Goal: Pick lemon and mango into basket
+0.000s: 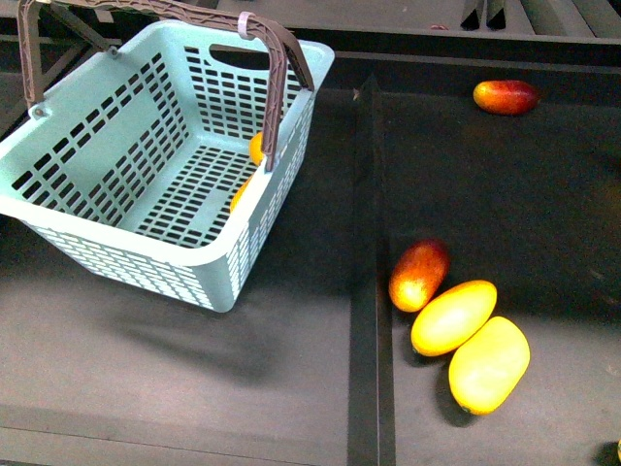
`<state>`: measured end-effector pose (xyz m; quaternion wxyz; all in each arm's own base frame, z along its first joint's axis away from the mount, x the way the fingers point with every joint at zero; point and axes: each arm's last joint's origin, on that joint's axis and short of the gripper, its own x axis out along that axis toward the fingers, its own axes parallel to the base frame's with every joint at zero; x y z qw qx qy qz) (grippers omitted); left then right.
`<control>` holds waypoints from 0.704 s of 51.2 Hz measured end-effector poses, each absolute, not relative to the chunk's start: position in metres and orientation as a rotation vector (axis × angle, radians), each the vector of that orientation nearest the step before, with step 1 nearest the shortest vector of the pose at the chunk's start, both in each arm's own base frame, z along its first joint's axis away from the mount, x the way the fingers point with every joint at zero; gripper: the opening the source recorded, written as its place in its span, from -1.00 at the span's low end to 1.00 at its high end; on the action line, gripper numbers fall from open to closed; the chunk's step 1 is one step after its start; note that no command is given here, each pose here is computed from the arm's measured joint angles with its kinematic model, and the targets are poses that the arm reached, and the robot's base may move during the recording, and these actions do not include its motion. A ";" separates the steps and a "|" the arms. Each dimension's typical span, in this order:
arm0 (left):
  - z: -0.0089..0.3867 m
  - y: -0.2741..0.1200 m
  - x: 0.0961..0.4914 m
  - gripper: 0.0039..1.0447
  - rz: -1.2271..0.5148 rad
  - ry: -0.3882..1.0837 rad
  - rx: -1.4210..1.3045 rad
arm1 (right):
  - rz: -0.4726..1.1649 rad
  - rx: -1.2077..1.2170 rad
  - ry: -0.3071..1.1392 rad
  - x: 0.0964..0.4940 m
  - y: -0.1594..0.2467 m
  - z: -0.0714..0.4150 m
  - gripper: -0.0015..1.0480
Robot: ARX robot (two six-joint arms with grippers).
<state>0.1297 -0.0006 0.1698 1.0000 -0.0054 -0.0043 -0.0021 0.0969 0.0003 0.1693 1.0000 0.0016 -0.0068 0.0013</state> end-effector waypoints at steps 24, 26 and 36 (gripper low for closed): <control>0.172 0.000 0.113 -0.95 -0.004 -0.016 -0.011 | 0.003 0.003 -0.014 0.097 0.000 0.169 0.83; 0.172 0.000 0.113 -0.95 -0.004 -0.016 -0.011 | 0.003 0.003 -0.014 0.097 0.000 0.169 0.83; 0.170 0.000 0.106 -0.95 -0.003 -0.006 -0.011 | 0.003 0.003 -0.014 0.097 0.000 0.169 0.83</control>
